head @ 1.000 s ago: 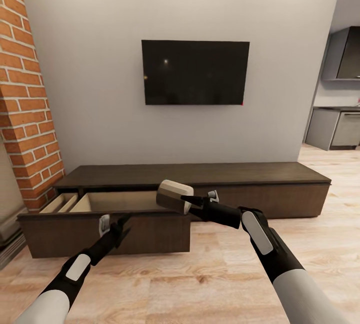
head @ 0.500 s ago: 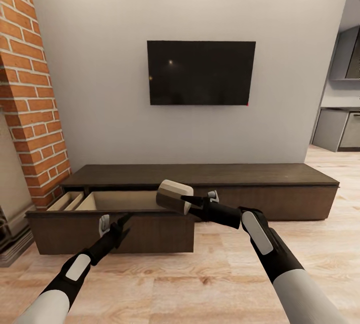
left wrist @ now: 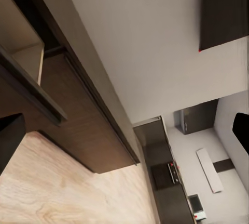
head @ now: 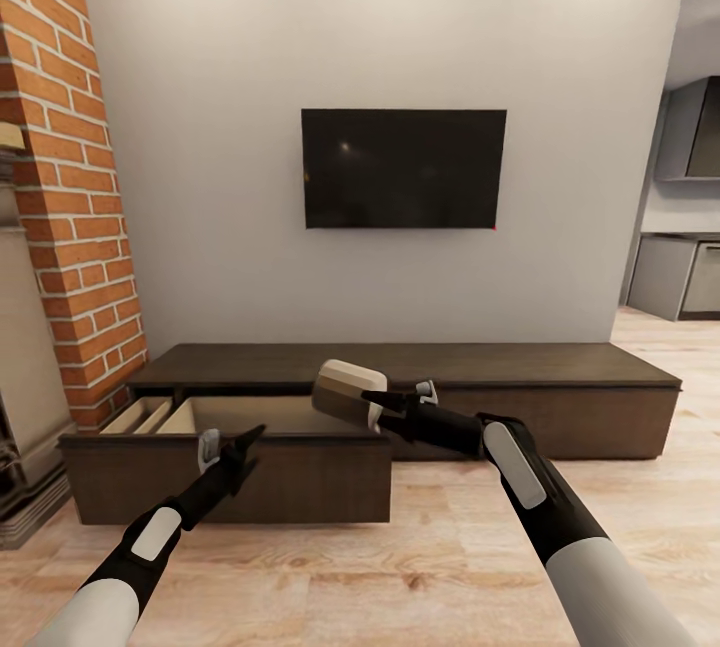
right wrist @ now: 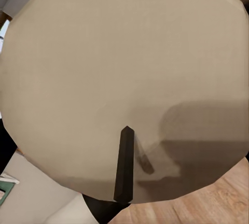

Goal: Place each of the two pumpkins and all three candles from the living room inside a cabinet in the living room (use any cabinet), then make sure every cabinet is closed, and position the cauldron so it is next to a table in the living room.

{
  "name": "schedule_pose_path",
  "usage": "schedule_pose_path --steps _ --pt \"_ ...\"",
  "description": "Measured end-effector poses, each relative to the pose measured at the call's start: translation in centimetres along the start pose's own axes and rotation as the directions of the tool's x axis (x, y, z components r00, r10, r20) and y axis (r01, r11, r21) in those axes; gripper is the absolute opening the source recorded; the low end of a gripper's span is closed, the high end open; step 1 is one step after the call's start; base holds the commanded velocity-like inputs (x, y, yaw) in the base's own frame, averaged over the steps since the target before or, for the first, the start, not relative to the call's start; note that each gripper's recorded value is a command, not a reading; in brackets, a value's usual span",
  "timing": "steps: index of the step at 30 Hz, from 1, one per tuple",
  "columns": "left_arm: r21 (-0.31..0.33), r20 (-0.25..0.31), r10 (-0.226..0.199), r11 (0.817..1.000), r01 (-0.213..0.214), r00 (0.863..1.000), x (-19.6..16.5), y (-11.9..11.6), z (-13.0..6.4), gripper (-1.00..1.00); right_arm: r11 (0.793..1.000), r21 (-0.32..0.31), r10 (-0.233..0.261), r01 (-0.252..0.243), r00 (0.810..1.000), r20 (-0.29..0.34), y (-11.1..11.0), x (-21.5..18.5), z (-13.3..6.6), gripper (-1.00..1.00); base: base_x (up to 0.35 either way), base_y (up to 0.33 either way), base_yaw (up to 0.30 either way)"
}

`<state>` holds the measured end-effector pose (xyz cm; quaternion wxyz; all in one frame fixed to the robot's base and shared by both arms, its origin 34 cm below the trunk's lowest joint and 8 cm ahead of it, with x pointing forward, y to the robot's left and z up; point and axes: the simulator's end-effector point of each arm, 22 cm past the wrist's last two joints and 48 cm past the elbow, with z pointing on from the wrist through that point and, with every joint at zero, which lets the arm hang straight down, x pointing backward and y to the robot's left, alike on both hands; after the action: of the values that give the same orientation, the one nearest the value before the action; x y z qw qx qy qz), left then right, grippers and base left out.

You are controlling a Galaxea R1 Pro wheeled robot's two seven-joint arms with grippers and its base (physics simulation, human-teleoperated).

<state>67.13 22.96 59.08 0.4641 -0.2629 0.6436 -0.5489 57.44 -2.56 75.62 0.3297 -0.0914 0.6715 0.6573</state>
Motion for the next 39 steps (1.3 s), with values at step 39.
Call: schedule_pose_path --steps 39 --pt "-0.034 -0.009 -0.019 0.999 0.018 1.0 -2.7 -4.9 2.2 1.0 0.999 0.017 0.046 -0.046 0.999 -0.003 2.9 -5.5 1.4 -1.0 0.0 0.0 0.124"
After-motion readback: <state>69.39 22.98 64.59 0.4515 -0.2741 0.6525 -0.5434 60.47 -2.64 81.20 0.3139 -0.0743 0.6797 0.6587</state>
